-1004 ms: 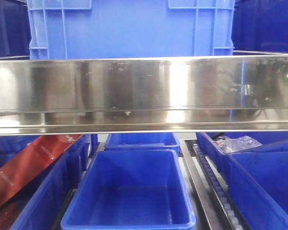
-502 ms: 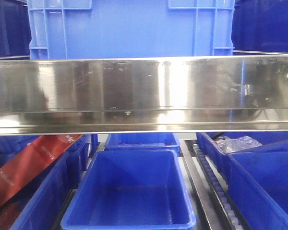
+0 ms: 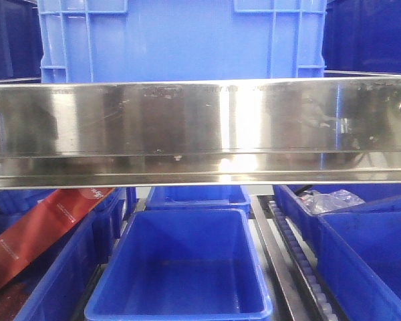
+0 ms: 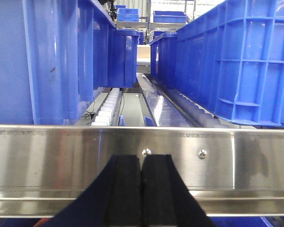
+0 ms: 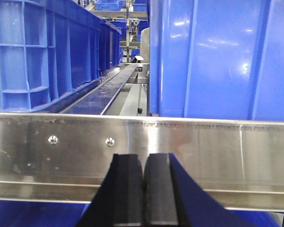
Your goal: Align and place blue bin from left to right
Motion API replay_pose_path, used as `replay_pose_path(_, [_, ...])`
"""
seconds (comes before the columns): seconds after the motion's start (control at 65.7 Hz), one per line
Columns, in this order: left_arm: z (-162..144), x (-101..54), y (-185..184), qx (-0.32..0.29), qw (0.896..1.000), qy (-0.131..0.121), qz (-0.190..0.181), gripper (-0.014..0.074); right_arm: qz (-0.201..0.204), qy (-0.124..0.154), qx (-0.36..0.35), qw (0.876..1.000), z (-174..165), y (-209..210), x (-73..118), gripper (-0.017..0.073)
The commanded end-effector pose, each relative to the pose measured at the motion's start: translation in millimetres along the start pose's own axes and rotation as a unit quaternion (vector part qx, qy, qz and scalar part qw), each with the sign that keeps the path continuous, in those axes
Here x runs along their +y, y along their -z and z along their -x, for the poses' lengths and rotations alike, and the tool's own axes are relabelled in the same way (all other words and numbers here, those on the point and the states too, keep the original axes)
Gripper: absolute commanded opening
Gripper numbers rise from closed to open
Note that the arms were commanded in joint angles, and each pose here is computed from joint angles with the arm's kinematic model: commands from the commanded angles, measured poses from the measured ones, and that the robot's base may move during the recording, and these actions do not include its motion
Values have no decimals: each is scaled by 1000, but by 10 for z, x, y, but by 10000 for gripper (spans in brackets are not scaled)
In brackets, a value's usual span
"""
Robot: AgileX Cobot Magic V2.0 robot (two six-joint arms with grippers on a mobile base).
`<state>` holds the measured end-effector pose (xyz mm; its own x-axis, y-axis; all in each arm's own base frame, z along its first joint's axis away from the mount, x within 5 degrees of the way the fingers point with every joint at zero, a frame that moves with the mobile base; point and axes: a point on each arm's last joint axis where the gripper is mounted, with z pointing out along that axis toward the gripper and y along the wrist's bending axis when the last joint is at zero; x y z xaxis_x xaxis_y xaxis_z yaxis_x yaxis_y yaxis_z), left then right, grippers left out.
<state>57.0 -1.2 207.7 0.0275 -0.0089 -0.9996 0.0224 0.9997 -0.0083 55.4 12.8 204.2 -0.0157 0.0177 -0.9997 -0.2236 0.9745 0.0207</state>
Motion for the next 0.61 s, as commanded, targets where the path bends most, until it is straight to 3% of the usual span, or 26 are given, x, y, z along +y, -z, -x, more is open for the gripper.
replay_pose_path(0.0, [16, 1, 6, -8, 1000, -1, 1, -111, -3, 5, -12, 1000, 23, 4, -4, -78])
replay_pose_path(0.593, [18, 1, 6, -9, 1000, -1, 1, -111, -3, 5, -12, 1000, 23, 4, -4, -78])
